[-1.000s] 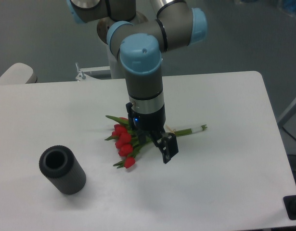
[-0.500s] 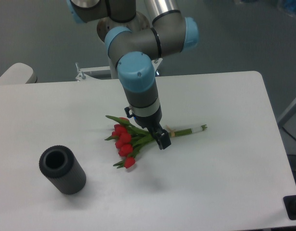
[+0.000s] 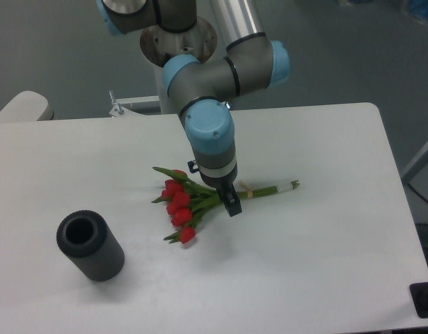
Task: Pick up the flowers from the table
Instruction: 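Close the gripper around the green tulip stems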
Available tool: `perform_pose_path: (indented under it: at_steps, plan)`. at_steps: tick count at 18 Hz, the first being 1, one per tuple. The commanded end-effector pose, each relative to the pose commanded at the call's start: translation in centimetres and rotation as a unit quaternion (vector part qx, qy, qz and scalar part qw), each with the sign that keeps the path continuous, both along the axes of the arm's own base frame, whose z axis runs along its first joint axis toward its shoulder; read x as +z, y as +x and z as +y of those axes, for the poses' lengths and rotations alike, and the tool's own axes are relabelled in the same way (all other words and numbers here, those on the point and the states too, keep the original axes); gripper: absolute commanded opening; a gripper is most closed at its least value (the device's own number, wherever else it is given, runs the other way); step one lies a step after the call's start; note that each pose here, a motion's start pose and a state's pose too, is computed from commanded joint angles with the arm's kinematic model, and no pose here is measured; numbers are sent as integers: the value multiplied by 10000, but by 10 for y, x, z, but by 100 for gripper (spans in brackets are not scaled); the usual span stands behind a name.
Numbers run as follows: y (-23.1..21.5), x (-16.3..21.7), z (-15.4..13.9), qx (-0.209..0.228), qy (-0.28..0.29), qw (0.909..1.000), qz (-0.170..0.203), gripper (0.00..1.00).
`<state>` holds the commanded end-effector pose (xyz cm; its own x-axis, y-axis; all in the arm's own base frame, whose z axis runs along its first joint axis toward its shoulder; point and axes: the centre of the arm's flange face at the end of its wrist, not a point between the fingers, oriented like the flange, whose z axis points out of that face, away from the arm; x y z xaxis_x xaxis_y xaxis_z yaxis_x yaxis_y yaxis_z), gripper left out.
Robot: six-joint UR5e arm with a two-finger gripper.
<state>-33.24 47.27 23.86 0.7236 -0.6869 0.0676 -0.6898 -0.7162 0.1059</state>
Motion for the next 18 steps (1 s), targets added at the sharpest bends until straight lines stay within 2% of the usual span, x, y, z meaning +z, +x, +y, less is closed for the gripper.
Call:
perform_pose_path:
  at_steps: [5,8,12,18]
  plan:
    - [10,-27,-10,33,102,9999,44,100]
    - [16,-40,-14,218,225,9994,111,100]
    - [23,-47,-13,338,458,9984,-59,100]
    - [23,-60,-12,324,432,9985,-88,100]
